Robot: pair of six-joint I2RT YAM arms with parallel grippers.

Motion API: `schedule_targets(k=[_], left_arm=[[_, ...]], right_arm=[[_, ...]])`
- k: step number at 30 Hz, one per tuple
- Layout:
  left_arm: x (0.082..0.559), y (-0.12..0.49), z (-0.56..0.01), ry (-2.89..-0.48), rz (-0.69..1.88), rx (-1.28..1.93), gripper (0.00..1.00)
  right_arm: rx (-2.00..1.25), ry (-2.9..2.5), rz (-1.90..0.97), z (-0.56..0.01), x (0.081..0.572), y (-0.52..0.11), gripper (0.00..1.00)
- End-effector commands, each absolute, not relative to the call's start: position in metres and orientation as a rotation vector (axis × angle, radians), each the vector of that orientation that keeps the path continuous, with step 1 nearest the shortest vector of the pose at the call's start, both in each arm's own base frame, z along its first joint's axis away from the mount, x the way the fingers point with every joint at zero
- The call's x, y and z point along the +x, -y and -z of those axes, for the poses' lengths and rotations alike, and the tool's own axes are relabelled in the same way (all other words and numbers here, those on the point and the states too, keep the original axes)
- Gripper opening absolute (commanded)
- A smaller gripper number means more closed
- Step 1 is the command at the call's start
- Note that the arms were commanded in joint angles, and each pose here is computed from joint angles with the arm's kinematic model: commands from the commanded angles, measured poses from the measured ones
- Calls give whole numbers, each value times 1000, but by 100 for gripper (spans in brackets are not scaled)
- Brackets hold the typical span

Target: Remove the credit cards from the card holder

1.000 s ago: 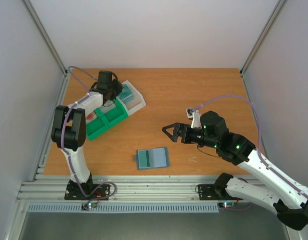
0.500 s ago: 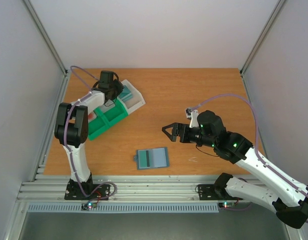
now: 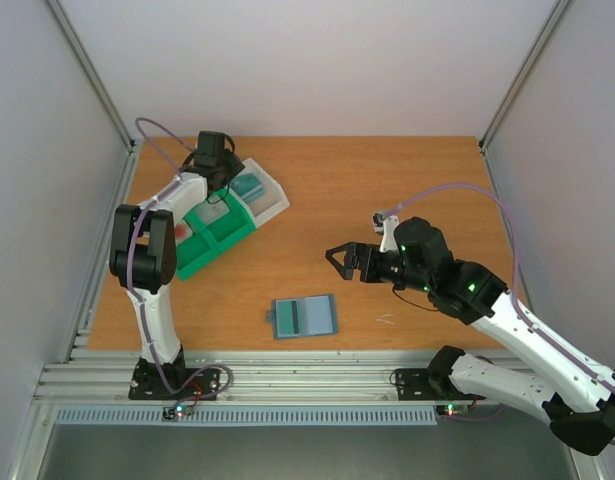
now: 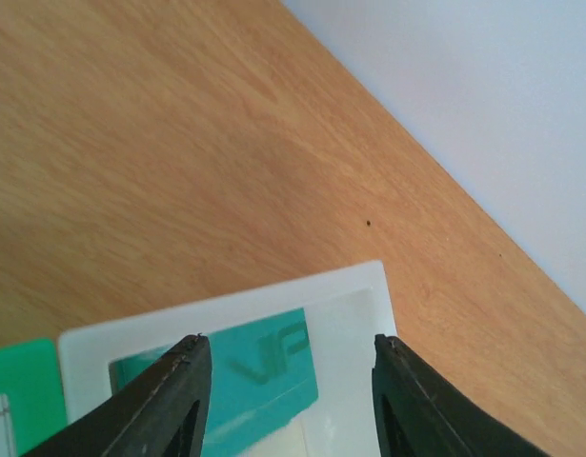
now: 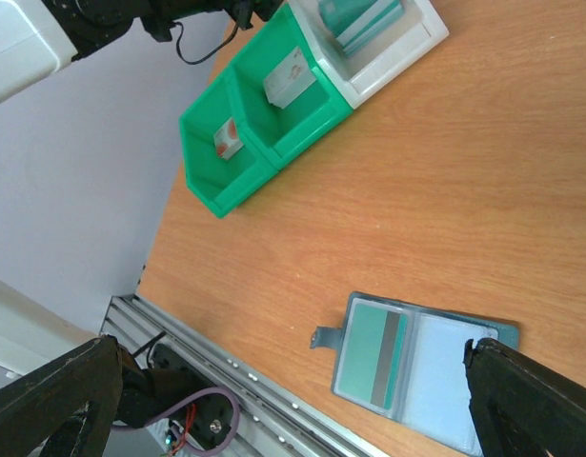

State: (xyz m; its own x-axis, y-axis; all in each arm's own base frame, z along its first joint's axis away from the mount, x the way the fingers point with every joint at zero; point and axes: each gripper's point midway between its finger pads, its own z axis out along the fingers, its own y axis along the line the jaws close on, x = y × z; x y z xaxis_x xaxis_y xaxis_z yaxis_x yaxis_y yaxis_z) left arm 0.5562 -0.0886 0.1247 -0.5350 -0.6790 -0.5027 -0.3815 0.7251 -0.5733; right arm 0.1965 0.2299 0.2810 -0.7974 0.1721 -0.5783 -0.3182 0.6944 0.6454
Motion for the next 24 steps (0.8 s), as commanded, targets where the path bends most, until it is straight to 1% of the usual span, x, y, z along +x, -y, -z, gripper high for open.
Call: schedule_targets(k=[1, 5, 10, 16, 19, 21, 23, 24], left_arm=[[564, 69, -140, -2146, 391, -798, 48], [564, 63, -154, -2135, 346, -783, 52], [560, 64, -168, -2140, 332, -728, 52], [545, 75, -181, -2204, 364, -602, 52], [530, 81, -185, -2243, 377, -506, 49], [519, 87, -191, -2264, 401, -431, 46], [508, 95, -191, -2303, 402, -343, 40], [503, 98, -189, -2324, 394, -302, 34]], right_arm=[[-116, -2244, -996, -293, 202, -227, 99], [-114, -2256, -1000, -291, 202, -229, 99], [-117, -2263, -1008, -289, 202, -231, 98], [-132, -2280, -990, -286, 199, -228, 98], [-123, -2301, -964, -282, 198, -224, 98], [-124, -2304, -968, -282, 196, -223, 98], [-123, -2304, -979, -283, 194, -223, 98], [-122, -2305, -981, -282, 194, -223, 99]])
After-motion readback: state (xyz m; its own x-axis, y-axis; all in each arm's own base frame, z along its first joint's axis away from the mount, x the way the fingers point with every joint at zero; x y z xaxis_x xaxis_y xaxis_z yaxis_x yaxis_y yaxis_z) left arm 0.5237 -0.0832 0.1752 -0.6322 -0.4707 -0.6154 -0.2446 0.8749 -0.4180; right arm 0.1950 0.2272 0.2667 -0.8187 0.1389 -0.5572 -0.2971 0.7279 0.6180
